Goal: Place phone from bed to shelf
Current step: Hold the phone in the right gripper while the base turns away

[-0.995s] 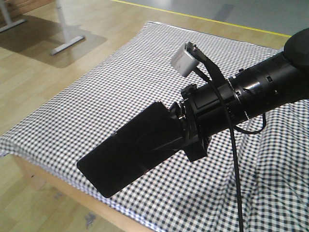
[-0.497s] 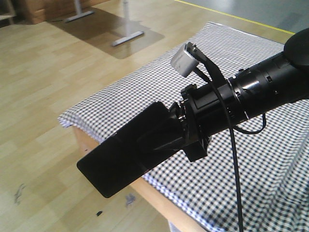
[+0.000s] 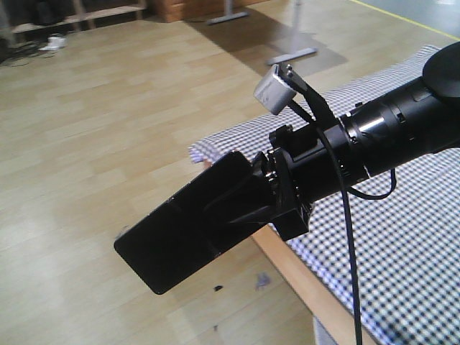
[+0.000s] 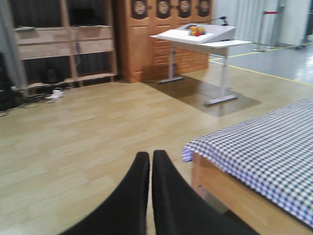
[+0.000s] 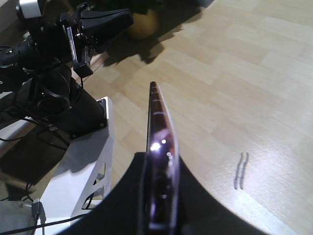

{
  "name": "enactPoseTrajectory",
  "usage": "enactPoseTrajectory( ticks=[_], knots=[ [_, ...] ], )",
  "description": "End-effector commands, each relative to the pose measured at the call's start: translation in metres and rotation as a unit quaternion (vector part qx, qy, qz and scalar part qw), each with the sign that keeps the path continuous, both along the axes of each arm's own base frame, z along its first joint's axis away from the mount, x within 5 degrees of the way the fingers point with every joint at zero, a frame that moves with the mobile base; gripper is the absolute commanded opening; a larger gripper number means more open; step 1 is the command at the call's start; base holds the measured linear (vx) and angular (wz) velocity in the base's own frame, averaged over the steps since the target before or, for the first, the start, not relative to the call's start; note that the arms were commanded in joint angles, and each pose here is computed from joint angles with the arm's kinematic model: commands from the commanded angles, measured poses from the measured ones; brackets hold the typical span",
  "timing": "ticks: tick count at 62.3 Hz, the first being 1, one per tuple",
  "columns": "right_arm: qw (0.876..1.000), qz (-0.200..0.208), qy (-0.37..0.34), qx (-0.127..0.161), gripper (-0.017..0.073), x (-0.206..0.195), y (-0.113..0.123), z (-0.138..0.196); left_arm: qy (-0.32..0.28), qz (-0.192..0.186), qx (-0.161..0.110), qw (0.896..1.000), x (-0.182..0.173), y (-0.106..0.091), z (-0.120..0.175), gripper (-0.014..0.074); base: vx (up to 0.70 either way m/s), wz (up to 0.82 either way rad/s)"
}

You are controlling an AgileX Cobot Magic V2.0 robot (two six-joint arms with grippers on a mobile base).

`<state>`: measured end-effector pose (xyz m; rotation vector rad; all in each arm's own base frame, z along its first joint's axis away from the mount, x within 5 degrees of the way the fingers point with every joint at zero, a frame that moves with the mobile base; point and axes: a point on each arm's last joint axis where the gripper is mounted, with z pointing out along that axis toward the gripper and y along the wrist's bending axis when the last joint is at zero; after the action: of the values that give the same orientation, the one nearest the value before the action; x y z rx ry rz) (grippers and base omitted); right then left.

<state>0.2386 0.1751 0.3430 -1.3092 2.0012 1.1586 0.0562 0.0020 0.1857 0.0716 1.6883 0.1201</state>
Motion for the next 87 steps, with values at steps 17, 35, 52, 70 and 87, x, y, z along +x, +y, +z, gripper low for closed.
enactPoseTrajectory(
  ticks=[17, 35, 52, 70, 87],
  knots=[
    [0.999, 0.026, -0.004, 0.046, -0.0002, -0.0141, -0.0005, 0.0241, -0.054, -0.001, -0.005, 0.999, -0.0013, -0.0002, 0.0145, 0.0001, -0.16, 0.63],
    [0.999, 0.026, -0.004, 0.046, -0.0002, -0.0141, -0.0005, 0.0241, -0.054, -0.001, -0.005, 0.999, -0.0013, -0.0002, 0.0145, 0.0001, -0.16, 0.62],
    [0.999, 0.026, -0.004, 0.046, -0.0002, -0.0141, -0.0005, 0.0241, -0.054, -0.001, -0.005, 0.999, -0.0013, -0.0002, 0.0145, 0.0001, -0.12, 0.47],
    [0.999, 0.026, -0.004, 0.046, -0.0002, -0.0141, -0.0005, 0.0241, -0.054, -0.001, -0.005, 0.999, -0.0013, -0.0002, 0.0145, 0.0001, -0.05, 0.17],
    [0.999, 0.026, -0.004, 0.046, -0.0002, -0.0141, -0.0005, 0.0241, -0.054, -0.001, -0.005, 0.999, -0.0013, -0.0002, 0.0145, 0.0001, 0.00, 0.00]
  ],
)
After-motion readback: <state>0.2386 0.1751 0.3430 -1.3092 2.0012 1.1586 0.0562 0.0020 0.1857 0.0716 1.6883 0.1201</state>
